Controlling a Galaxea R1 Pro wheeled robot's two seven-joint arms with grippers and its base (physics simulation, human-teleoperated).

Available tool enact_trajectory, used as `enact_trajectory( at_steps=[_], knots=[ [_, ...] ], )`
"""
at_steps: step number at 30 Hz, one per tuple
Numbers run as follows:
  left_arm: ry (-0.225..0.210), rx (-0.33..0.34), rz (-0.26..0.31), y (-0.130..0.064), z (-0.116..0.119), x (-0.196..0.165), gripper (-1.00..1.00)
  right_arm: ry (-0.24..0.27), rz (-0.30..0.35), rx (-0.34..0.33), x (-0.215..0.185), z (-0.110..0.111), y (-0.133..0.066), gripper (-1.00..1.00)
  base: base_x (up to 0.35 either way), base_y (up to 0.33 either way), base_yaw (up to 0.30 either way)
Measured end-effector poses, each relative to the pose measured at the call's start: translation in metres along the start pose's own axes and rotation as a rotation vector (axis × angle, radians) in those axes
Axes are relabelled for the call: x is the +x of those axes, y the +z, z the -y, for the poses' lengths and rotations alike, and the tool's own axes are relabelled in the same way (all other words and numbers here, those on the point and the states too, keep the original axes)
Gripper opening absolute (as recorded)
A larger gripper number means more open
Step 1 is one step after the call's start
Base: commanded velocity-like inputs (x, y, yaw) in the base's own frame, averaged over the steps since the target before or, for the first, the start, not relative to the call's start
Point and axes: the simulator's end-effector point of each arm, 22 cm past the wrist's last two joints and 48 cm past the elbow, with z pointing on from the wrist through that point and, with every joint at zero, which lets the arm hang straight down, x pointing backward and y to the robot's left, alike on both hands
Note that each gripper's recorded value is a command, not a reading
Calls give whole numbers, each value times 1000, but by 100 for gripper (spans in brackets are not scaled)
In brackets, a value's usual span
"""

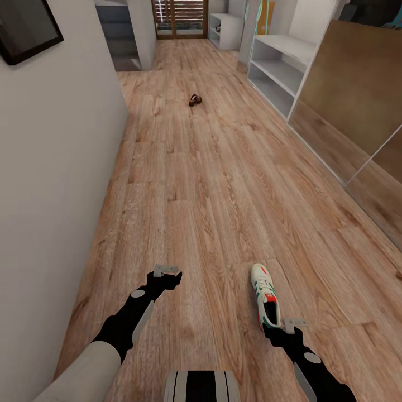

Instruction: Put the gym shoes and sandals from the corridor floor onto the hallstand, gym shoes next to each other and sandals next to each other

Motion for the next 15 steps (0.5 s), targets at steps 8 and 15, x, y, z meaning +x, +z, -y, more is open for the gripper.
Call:
enact_trajectory(
  at_steps=[8, 15],
  knots=[
    [-2, 0, 1, 0, 0, 0, 100, 0, 0, 0, 0, 0, 0, 100, 19, 0, 0],
    [-1, 0, 0, 0, 0, 0, 100, 0, -1, 0, 0, 0, 0, 100, 117, 0, 0]
  ],
)
